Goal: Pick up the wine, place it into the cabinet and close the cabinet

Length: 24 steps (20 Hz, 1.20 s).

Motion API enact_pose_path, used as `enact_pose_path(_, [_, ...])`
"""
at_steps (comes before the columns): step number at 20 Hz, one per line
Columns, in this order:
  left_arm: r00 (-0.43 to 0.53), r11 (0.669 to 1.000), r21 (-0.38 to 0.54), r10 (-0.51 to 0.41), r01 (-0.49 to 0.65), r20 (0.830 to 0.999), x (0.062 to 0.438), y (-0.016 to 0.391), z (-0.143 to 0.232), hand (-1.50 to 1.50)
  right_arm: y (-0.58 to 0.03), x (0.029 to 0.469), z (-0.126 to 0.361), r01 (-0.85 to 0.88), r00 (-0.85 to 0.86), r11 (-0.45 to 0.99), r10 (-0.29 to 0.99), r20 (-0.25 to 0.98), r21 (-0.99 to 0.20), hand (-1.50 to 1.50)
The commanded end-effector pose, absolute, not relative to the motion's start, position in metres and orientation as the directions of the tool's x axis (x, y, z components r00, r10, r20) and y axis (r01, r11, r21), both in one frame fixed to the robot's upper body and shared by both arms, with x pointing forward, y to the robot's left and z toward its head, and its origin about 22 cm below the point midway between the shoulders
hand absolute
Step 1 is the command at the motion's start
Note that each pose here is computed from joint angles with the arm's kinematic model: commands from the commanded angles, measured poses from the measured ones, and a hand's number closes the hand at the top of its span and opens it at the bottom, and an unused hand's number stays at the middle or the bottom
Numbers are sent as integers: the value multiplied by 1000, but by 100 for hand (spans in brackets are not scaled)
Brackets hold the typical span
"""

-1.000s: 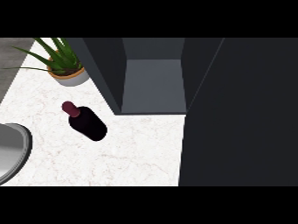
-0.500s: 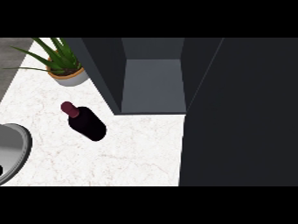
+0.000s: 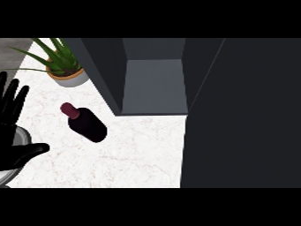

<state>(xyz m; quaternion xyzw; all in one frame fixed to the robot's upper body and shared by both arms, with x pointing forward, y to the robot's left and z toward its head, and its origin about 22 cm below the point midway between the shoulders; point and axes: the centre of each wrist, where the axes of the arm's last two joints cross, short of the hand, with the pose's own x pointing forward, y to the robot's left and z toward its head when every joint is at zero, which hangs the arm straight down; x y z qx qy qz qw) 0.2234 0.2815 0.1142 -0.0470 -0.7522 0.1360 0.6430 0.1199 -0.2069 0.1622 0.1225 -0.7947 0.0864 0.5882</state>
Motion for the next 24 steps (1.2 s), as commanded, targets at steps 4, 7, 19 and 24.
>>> enact_pose_path(4, [-158,953,-228,198,-200,967,253,295,57,-150,-215,92,179,-347,-320,935,-189,928,71,-150])
enact_pose_path(7, [-155,946,-186,148,-266,977,253,294,45,-150,-215,87,179,-345,-306,935,-194,932,81,-150])
enact_pose_path(19, [-39,950,-201,197,-241,980,256,309,-41,-150,-214,92,170,-347,-305,936,-178,936,64,-150])
enact_pose_path(24, [-34,950,-253,251,-185,967,279,319,-52,-150,-215,90,176,-356,-313,932,-192,930,73,-150])
